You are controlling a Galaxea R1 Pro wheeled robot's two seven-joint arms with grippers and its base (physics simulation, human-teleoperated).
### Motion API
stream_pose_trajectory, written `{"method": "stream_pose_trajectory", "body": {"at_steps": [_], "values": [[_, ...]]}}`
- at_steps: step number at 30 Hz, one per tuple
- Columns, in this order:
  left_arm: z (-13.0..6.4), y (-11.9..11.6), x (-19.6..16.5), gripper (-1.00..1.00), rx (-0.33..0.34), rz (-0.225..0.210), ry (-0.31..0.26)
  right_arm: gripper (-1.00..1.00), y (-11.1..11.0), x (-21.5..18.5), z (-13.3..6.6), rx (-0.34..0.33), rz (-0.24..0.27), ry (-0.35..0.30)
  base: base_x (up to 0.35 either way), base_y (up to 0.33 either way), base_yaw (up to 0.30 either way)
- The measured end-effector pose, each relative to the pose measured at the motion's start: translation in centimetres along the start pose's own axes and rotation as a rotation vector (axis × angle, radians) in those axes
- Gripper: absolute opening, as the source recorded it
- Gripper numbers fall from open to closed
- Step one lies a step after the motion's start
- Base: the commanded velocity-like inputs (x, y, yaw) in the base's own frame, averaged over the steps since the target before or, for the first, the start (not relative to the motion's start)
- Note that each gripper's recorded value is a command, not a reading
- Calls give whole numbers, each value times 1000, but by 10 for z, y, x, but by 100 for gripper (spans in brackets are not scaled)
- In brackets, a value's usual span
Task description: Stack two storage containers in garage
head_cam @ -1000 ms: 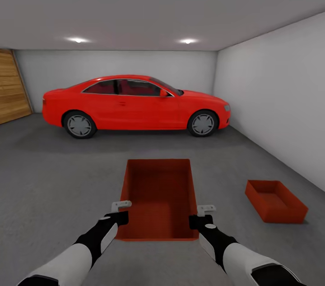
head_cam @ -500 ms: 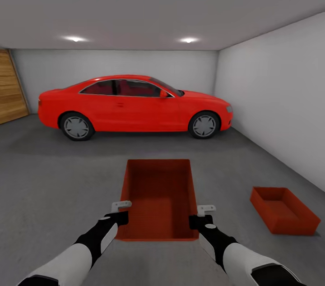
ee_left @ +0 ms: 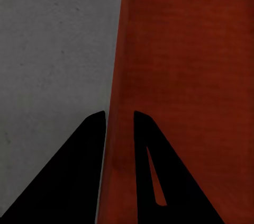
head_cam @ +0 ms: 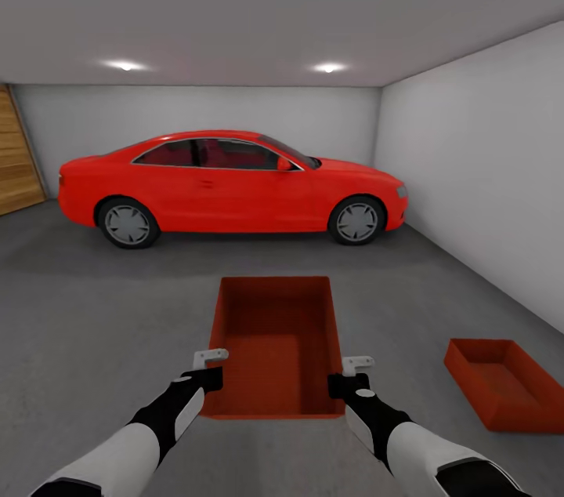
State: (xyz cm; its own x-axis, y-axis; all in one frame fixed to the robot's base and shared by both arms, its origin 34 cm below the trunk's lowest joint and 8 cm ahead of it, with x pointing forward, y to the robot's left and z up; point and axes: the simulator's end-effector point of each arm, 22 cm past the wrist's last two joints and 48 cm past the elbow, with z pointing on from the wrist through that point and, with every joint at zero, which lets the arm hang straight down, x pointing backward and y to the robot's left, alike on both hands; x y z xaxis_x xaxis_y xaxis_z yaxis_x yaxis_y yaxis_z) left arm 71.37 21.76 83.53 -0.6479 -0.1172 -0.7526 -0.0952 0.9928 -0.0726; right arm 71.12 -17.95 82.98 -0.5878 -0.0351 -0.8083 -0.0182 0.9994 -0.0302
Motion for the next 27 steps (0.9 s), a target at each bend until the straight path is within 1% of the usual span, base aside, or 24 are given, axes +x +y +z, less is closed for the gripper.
{"method": "stream_pose_trajectory", "body": {"at_steps": [8,12,19,27], "values": [[0,-1,-4,-100,1,-1,-9,-100,0,-4,0,-1,2,-9,320,0,0],[0,-1,-3,-100,1,0,-5,-100,0,-3,0,-1,1,-5,320,0,-43],[0,0,1,-100,-1,1,3,-100,0,1,0,0,1,3,294,0,-241],[1,0,1,-100,-1,1,4,-100,0,1,0,0,1,3,48,0,-284]]}}
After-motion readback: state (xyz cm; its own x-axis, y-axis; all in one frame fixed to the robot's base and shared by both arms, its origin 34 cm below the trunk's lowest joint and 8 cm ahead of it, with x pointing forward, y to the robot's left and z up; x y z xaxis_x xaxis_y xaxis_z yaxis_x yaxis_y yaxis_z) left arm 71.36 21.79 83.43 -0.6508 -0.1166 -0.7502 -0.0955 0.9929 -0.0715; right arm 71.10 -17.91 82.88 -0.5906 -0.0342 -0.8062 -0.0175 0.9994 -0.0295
